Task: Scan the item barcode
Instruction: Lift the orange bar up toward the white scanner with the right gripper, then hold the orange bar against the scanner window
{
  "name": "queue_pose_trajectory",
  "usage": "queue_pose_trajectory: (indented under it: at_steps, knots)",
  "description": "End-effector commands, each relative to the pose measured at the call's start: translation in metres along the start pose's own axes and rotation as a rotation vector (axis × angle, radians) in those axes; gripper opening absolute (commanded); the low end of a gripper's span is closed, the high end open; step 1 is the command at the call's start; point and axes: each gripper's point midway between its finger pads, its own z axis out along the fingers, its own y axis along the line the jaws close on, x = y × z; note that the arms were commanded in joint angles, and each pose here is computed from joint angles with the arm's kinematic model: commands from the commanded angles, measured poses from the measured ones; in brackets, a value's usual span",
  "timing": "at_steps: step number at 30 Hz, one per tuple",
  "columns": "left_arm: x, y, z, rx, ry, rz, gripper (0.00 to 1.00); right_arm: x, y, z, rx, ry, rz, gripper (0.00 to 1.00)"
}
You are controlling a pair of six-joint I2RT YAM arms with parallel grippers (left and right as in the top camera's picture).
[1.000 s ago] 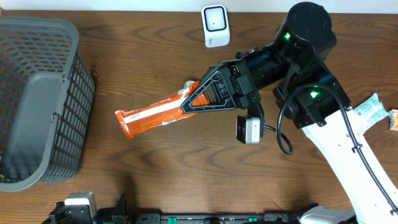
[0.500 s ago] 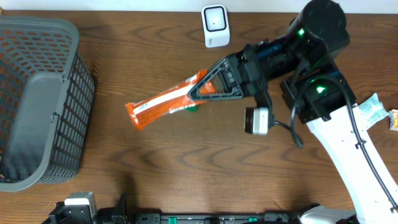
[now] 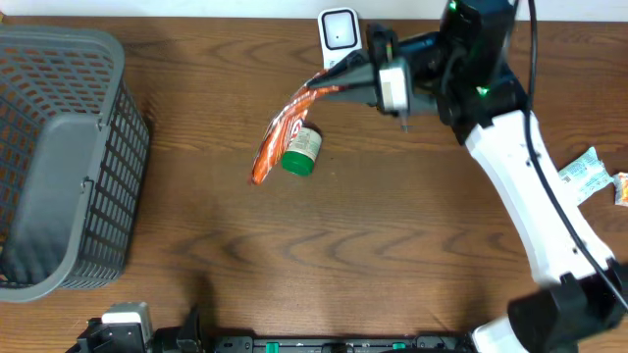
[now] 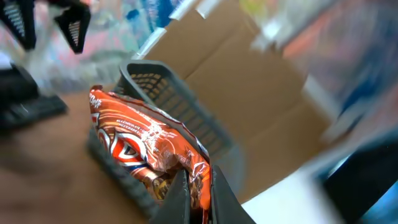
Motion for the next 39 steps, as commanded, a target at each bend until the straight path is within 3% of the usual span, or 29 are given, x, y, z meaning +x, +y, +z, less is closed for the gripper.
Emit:
queue_pose_trajectory:
  at_steps: [1, 7, 10, 12, 15, 17, 22, 30, 39]
  knots:
    - [-0.001, -0.002, -0.001, 0.006, -0.008, 0.015, 0.98, 0.018, -0.009, -0.011, 0.049, 0.027, 0.475, 0.01]
    - [-0.001, -0.002, -0.001, 0.006, -0.008, 0.015, 0.98, 0.058, -0.045, -0.036, 0.386, 0.091, 1.084, 0.01]
    - [-0.001, -0.002, -0.001, 0.006, -0.008, 0.015, 0.98, 0.109, -0.06, -0.073, 0.766, 0.13, 1.423, 0.01]
    - [-0.001, -0.002, -0.001, 0.006, -0.008, 0.015, 0.98, 0.143, -0.058, -0.106, 1.03, 0.182, 1.548, 0.01]
    - [-0.001, -0.002, -0.001, 0.006, -0.008, 0.015, 0.98, 0.171, -0.051, -0.143, 1.284, 0.215, 1.636, 0.01]
    - [-0.001, -0.002, -0.001, 0.006, -0.008, 0.015, 0.98, 0.177, -0.051, -0.155, 1.332, 0.187, 1.673, 0.01]
    - [-0.001, -0.002, -0.001, 0.006, -0.008, 0.015, 0.98, 0.206, -0.064, -0.167, 1.317, 0.056, 1.726, 0.01]
    - [-0.001, -0.002, -0.001, 0.006, -0.008, 0.015, 0.98, 0.291, -0.067, -0.17, 1.269, -0.116, 1.784, 0.02]
    - [-0.001, -0.002, -0.001, 0.006, -0.008, 0.015, 0.98, 0.363, -0.037, -0.205, 1.514, -0.071, 1.788, 0.02]
